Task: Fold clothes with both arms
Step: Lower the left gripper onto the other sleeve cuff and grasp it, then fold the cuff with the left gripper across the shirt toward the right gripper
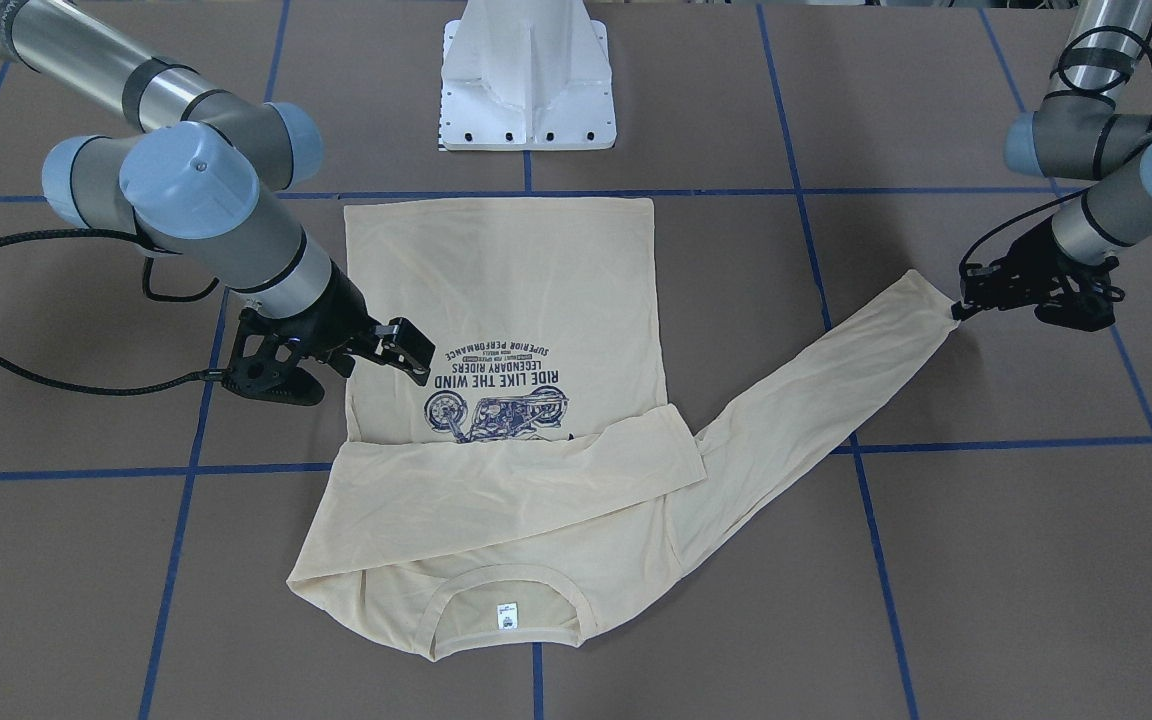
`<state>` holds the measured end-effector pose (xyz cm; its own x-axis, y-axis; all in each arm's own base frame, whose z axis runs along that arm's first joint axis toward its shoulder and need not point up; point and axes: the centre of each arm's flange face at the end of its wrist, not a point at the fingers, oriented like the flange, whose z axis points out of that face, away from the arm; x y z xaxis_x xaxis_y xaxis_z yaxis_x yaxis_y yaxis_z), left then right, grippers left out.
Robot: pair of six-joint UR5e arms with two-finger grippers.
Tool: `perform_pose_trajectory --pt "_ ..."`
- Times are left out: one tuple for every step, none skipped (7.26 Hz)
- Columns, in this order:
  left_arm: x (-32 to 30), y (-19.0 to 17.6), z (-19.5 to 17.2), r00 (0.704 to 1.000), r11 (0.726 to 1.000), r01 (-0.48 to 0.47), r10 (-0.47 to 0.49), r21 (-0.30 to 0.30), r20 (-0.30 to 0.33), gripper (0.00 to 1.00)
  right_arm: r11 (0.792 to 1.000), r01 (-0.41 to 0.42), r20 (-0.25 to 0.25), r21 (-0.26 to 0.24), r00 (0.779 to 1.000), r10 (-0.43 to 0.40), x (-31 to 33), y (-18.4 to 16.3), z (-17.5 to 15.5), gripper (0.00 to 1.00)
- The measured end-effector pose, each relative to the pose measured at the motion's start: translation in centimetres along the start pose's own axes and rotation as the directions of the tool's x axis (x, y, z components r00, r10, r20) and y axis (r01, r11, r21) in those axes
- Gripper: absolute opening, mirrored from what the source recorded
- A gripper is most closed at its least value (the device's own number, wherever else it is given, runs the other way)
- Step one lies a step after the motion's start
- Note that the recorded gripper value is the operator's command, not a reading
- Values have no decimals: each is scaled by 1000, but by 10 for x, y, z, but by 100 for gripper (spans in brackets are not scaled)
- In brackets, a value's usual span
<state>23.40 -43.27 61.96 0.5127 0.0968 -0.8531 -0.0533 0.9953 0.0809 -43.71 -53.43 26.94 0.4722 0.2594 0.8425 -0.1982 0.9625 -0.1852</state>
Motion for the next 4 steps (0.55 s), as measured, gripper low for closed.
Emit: perform_pose_trajectory --pt "6 0 -4 1000 1000 -8 8 4 -9 0 1000 0 1 0 1000 0 0 -1 -1 99" --pt "16 0 -10 999 1000 -23 23 11 -25 0 1000 -1 0 1 1000 1 1 -1 -1 99" --pt "35 -4 -20 998 999 -29 29 19 -49 0 1000 -5 -3 3 1000 5 6 -4 -1 99" --pt "66 -17 -28 996 1000 -4 6 29 -85 0 1000 -13 -8 3 1000 13 14 -9 -3 99"
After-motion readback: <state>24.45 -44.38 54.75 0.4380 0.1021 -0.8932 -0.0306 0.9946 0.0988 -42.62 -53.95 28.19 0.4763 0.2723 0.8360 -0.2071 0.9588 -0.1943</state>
